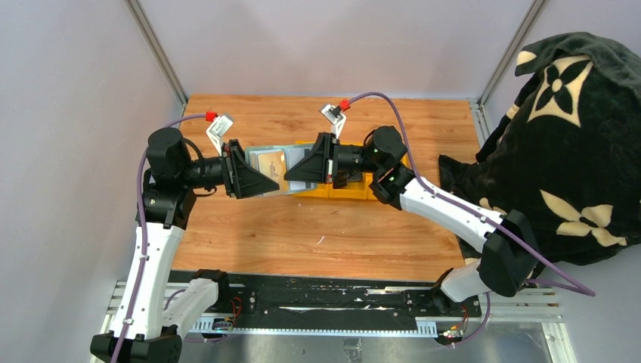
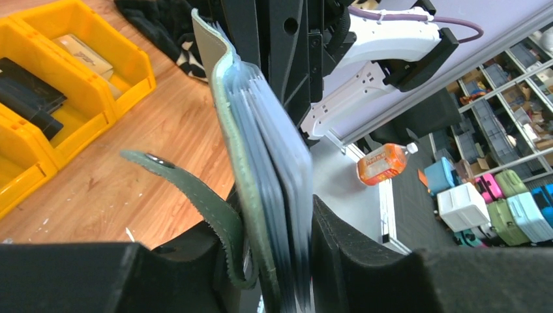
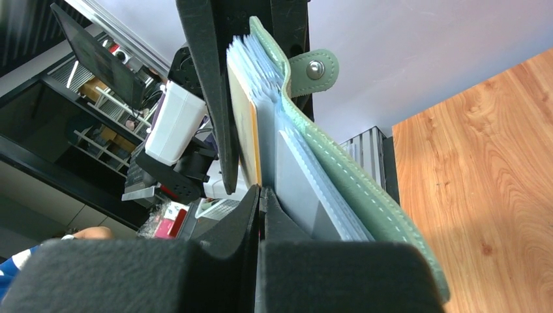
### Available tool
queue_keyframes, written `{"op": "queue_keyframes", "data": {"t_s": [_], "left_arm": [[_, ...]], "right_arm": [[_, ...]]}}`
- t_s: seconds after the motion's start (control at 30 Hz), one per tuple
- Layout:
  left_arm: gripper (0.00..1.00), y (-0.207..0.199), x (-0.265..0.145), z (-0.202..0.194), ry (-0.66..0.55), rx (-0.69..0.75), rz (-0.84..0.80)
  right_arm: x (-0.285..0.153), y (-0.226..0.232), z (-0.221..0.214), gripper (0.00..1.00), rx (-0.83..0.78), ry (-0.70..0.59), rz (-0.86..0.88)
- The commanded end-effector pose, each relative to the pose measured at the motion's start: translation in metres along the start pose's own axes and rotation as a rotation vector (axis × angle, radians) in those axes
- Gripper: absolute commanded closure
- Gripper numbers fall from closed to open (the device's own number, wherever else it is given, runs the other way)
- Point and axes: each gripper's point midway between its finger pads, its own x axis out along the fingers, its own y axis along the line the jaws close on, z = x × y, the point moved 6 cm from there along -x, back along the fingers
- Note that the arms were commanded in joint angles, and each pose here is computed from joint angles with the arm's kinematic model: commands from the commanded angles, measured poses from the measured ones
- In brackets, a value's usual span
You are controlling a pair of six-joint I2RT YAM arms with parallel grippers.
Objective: Take the credit cards out of the card holder
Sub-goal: Remove the credit card from the card holder.
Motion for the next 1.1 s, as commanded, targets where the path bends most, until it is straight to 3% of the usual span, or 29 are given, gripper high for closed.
{"op": "queue_keyframes", "data": {"t_s": [0.0,0.47,0.5,0.53,0.6,0.7,0.93,1.07], "left_arm": [[0.63,-0.014,-0.002,0.001,0.038,0.03,-0.089],[0.78,-0.017,-0.002,0.001,0.041,0.035,-0.094],[0.78,-0.017,-0.002,0.001,0.04,0.038,-0.092],[0.79,-0.016,-0.002,0.001,0.038,0.038,-0.089],[0.8,-0.017,-0.002,0.001,0.037,0.038,-0.087],[0.8,-0.017,-0.002,0.001,0.034,0.04,-0.084],[0.8,-0.018,-0.002,0.003,0.029,0.048,-0.079],[0.75,-0.018,-0.002,0.004,0.027,0.041,-0.075]], "right_arm": [[-0.004,0.008,-0.005,1.0,-0.036,-0.02,0.024],[-0.014,0.01,-0.005,1.0,-0.056,-0.043,0.001],[-0.014,0.011,-0.003,0.97,-0.057,-0.047,0.005],[-0.012,0.01,-0.003,0.82,-0.049,-0.048,0.007],[-0.009,0.011,0.0,0.68,-0.05,-0.054,0.016],[-0.004,0.01,0.003,0.64,-0.047,-0.052,0.025],[0.003,0.01,0.008,0.81,-0.038,-0.048,0.034],[0.001,0.012,0.007,1.0,-0.048,-0.029,0.036]]}}
